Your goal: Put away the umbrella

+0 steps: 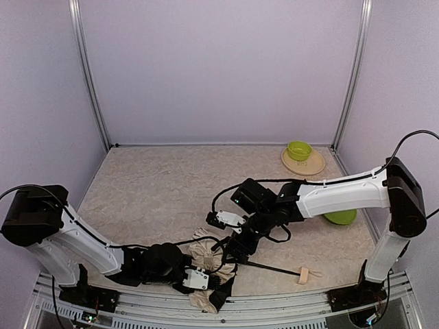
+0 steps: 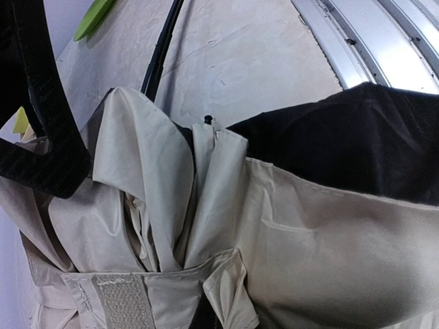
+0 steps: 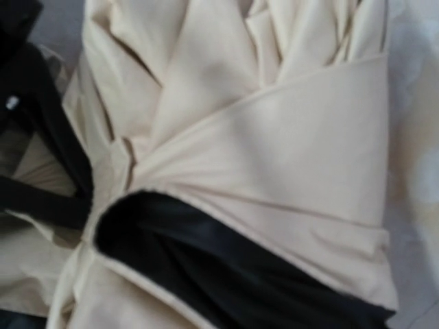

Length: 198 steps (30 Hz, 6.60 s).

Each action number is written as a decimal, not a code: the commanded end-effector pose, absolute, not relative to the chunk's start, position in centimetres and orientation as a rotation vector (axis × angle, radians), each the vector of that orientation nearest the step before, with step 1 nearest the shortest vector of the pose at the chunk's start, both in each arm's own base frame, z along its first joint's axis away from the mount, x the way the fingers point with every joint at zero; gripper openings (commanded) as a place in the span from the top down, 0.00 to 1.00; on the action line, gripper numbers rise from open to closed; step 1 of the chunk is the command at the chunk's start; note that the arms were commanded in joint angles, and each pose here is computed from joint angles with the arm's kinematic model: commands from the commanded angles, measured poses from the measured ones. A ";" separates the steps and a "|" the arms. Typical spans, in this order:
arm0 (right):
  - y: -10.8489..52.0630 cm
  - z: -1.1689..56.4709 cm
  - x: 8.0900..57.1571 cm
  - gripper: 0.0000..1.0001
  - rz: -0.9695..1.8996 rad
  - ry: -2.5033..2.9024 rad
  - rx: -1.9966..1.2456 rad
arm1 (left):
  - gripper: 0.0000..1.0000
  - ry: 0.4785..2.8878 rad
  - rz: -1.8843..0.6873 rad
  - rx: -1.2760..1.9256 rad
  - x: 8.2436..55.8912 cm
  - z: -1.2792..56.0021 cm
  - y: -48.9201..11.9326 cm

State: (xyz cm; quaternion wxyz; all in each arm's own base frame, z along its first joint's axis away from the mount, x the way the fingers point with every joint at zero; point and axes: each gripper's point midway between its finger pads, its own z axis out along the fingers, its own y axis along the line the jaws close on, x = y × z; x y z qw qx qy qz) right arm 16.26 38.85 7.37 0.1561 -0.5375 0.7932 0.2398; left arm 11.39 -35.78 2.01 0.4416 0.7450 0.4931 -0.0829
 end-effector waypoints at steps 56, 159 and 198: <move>35.1 22.4 25.2 1.00 0.726 1.874 -0.880 | 1.00 0.990 0.430 1.627 15.3 11.8 -37.8; 32.6 43.1 12.3 1.00 1.004 1.106 -1.547 | 1.00 1.146 -0.638 1.279 22.2 23.5 -40.0; 35.8 11.4 18.9 1.00 1.002 2.129 -1.515 | 1.00 0.526 -0.176 1.423 13.6 30.8 -42.0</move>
